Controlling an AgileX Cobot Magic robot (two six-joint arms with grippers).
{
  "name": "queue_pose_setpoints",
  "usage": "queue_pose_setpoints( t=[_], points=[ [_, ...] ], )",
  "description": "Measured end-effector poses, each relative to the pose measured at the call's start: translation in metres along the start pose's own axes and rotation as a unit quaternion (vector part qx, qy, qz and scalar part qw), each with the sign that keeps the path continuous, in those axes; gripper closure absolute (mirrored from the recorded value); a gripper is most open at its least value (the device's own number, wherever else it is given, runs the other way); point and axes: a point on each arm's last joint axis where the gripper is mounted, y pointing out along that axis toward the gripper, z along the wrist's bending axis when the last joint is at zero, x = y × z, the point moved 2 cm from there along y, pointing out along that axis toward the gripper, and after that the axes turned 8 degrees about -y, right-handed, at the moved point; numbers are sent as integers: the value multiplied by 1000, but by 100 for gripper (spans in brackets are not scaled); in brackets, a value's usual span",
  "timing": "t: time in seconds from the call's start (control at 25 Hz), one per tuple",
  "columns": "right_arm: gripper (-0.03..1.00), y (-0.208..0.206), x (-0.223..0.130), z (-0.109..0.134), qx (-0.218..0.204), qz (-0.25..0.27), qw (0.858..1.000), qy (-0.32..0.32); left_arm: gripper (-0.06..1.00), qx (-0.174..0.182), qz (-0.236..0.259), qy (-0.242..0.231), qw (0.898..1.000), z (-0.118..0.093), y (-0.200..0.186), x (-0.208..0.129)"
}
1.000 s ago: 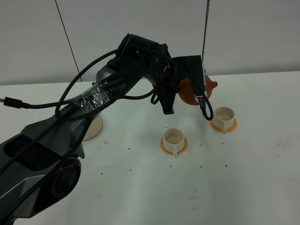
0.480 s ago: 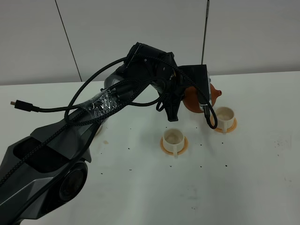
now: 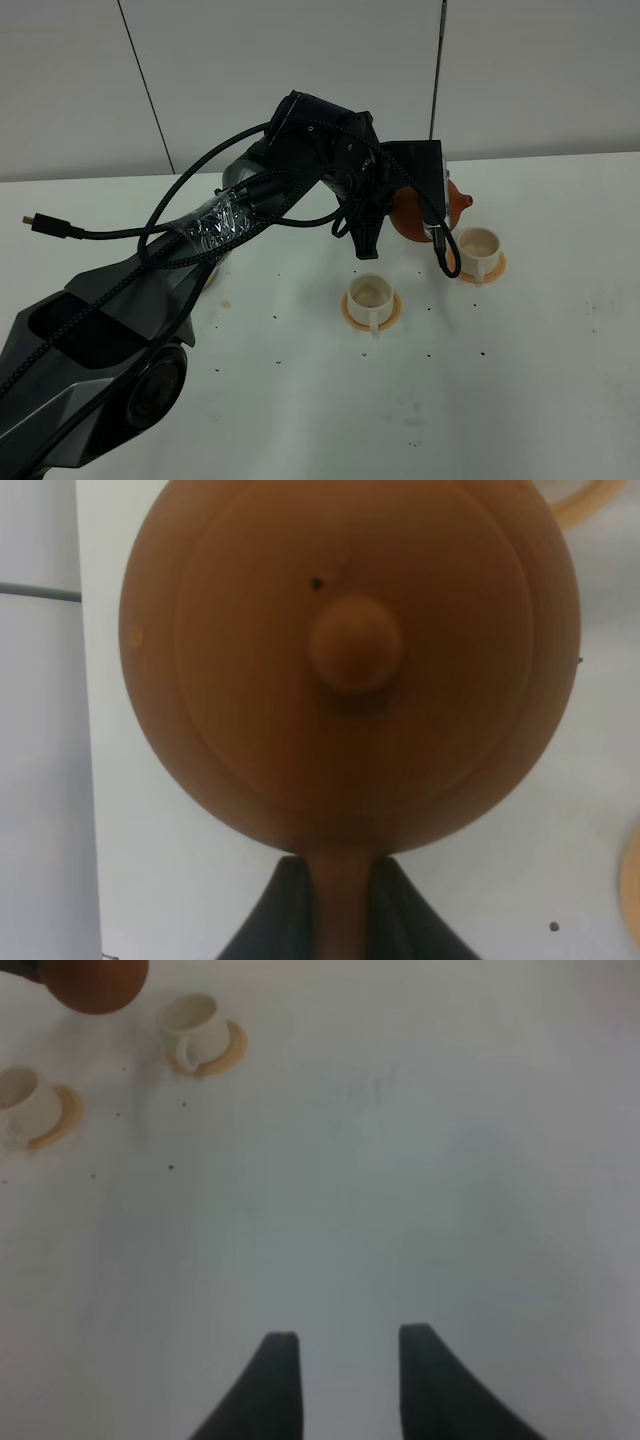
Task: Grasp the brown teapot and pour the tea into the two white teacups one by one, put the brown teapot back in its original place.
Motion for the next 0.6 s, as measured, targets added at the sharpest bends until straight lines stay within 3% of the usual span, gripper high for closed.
queue_pose_setpoints(
  t=[0.6],
  points=[
    [73,0,0,0,0,0,1000,0,77,22,16,38,999,3,-1,0]
  ],
)
